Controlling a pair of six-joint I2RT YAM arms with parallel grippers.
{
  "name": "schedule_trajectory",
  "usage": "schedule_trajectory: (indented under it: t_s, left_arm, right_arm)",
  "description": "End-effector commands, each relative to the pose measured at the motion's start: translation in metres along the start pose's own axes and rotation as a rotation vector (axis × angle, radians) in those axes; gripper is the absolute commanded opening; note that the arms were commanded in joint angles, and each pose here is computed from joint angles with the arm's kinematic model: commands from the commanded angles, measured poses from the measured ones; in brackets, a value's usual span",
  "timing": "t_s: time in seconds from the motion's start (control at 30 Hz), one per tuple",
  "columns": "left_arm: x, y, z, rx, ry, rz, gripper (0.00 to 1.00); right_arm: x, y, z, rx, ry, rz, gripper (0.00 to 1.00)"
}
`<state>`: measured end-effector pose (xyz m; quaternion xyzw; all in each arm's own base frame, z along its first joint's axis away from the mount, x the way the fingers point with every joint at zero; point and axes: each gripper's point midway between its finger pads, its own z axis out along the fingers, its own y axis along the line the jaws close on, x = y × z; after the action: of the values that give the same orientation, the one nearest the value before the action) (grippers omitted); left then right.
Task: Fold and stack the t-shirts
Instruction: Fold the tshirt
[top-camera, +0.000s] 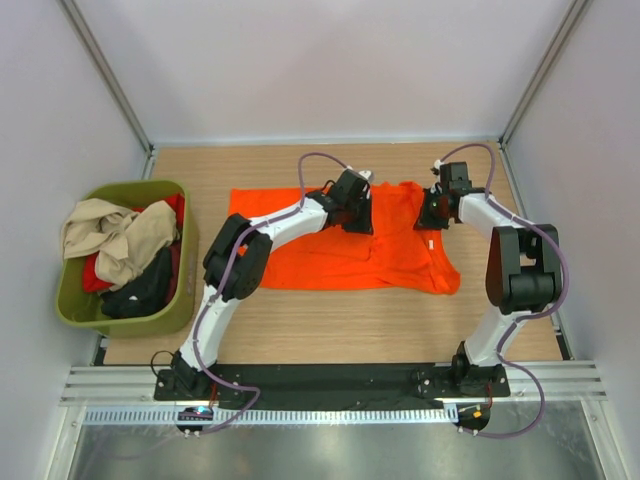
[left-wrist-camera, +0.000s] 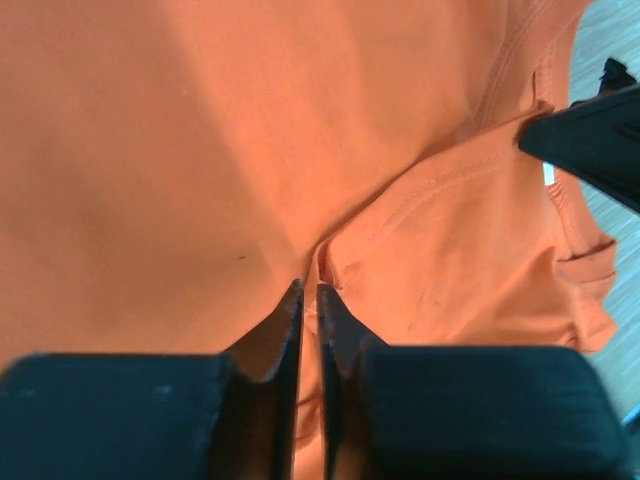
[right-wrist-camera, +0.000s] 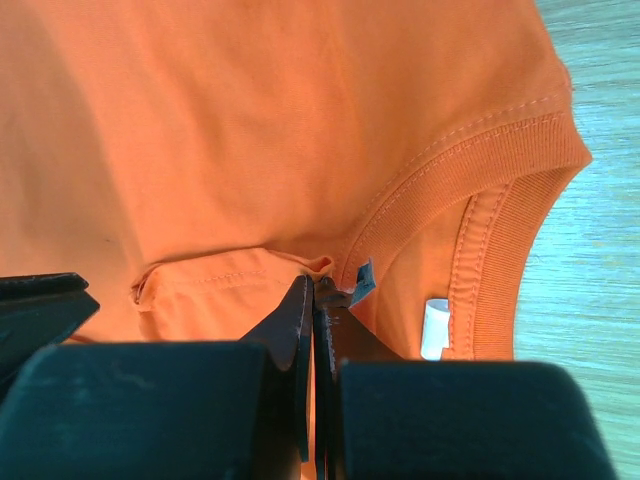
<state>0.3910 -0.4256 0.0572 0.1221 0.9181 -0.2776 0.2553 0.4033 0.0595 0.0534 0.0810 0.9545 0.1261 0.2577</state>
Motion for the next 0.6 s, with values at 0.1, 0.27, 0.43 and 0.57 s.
schedule_trajectory:
  t_s: [0.1, 0.27, 0.43, 0.57]
  left_arm:
    - [-0.004, -0.014, -0.01, 0.047, 0.002, 0.067, 0.31]
    - [0.011, -0.018, 0.004, 0.071, 0.036, 0.11, 0.43]
    - [0.013, -0.014, 0.014, 0.053, 0.042, 0.119, 0.46]
    - [0.016, -0.011, 0.019, 0.042, 0.054, 0.113, 0.44]
  right_arm:
    - [-0.03, 0.011, -0.019, -0.006, -0.092, -0.037, 0.01]
    - [-0.027, 0.009, -0.017, -0.003, -0.085, -0.034, 0.01]
    - [-0.027, 0.01, -0.016, -0.006, -0.086, -0.034, 0.01]
    - [-0.028, 0.01, -0.017, -0.005, -0.089, -0.038, 0.01]
